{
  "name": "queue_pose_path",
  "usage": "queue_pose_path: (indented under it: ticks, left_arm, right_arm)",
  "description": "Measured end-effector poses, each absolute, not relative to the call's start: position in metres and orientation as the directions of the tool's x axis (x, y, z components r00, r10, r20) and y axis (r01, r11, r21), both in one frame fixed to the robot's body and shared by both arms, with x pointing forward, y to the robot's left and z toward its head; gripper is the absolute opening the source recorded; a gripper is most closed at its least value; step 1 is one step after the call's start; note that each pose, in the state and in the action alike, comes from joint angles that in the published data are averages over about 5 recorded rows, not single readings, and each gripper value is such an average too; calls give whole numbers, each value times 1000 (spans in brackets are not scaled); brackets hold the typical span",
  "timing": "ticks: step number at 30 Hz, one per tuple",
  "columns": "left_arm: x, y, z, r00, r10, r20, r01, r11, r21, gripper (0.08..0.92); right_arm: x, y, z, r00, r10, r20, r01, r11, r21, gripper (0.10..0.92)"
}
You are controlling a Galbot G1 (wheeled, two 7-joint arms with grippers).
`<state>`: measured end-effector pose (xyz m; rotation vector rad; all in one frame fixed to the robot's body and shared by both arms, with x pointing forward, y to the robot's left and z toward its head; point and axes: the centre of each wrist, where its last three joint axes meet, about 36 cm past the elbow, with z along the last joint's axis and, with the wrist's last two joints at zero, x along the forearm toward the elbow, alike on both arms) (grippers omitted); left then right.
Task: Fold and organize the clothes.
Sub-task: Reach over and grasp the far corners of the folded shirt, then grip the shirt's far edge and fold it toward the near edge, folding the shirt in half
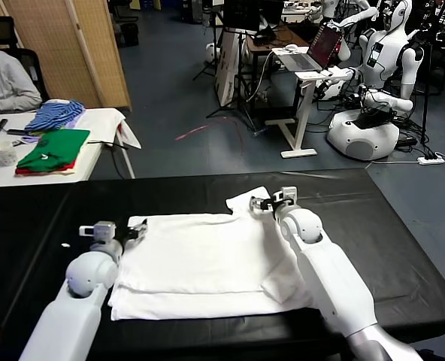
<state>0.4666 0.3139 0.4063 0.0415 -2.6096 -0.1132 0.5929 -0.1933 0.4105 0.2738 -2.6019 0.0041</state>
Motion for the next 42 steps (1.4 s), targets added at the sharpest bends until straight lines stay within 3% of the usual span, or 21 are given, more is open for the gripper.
queue_pose_path:
  ticks: [6,10,14,17,31,42]
  left_arm:
    - [466,312,406,-860,-40,508,1,997,81,572]
    - [466,311,407,-860,-34,510,5,997,75,488]
    - [464,310,408,-860,-30,509,7,997,70,291]
    - [463,310,409,-862,-27,507,9,998,69,207]
    - [452,308,416,-874,-18,486,14,998,61,180]
    - [433,316,429,-888,1,460,26,998,48,179]
  right_arm:
    - [591,-193,410,-844,-194,501,-196,979,49,307]
    - [589,-193,410,-843,-198,501,-200,979,50,162]
    - [586,-191,411,-843,-202,498,-204,978,51,140]
    - [584,-191,412,-845,-206,493,-207,977,54,140]
    - [562,-202,424,-872,-213,441,-203,977,71,140]
    - [515,-220,443,-900,-230,372,-209,973,95,140]
